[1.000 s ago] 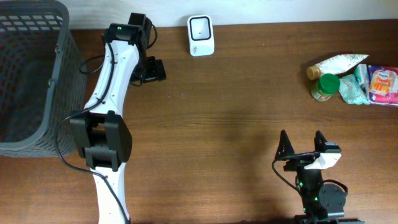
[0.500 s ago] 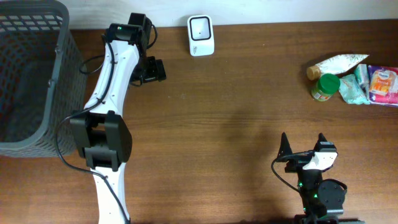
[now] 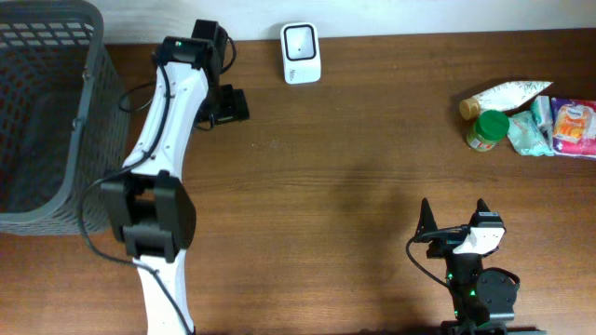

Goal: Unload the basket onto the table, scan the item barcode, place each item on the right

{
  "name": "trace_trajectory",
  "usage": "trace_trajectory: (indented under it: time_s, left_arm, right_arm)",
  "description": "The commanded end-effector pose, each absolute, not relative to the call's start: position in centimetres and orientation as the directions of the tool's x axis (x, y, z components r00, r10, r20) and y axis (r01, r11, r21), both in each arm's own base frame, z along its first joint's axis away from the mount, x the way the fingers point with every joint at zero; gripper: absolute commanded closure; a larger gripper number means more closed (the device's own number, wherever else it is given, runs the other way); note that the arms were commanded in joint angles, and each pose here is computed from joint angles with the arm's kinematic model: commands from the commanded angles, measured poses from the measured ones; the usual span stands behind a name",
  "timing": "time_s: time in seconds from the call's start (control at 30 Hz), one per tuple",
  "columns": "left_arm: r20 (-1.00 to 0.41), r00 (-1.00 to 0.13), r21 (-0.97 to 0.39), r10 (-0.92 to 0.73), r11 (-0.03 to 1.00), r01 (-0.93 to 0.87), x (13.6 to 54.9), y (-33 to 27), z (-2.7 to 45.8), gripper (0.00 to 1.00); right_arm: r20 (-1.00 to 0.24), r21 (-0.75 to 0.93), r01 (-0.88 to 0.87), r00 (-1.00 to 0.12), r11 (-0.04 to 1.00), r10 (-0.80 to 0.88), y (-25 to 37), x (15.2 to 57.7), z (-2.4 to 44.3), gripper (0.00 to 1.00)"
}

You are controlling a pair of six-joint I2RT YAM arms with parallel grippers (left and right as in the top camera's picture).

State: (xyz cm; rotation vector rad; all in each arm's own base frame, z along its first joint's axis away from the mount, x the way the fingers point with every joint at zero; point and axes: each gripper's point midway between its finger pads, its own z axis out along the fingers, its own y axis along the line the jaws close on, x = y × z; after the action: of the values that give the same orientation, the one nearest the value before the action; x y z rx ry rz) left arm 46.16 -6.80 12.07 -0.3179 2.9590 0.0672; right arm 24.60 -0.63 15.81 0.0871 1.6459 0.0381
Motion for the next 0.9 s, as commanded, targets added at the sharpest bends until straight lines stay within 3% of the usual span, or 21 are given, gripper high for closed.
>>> trace_trajectory:
  time_s: [0.0, 0.1, 0.27, 0.43, 0.53, 0.87]
  left_arm:
    - [-0.413, -0.899, -0.064, -0.146, 0.989, -0.131, 45.6, -10.4, 18.1, 0.01]
    - [-0.520, -0.854, -0.061, -0.036, 0.998, -0.005, 42.3, -12.2, 18.8, 0.01]
    - [-0.645, -0.764, -0.038, 0.018, 0.998, 0.055, 35.8, -10.4, 17.8, 0.01]
    - [-0.830, -0.556, -0.020, 0.055, 0.992, 0.127, 28.8, -7.5, 17.4, 0.01]
    - [-0.874, -0.485, -0.038, 0.027, 0.991, 0.124, 25.8, -6.3, 16.5, 0.01]
    - [-0.984, -0.116, -0.136, -0.132, 0.990, 0.023, 25.0, -1.7, 15.2, 0.01]
  right_arm:
    - [-0.994, 0.077, 0.049, -0.076, 0.996, 0.080, -0.9, 24.6, 15.5, 0.01]
    - [-0.994, 0.077, 0.049, -0.075, 0.996, 0.080, -0.9, 24.6, 15.5, 0.01]
    - [-0.994, 0.077, 0.049, -0.076, 0.996, 0.080, -0.9, 24.6, 15.5, 0.01]
    - [-0.994, 0.077, 0.049, -0.076, 0.996, 0.080, -0.9, 24.6, 15.5, 0.01]
    - [-0.994, 0.077, 0.049, -0.076, 0.996, 0.080, -0.9, 24.6, 15.5, 0.01]
    - [-0.994, 0.077, 0.049, -0.076, 0.996, 0.080, -0.9, 24.6, 15.5, 0.01]
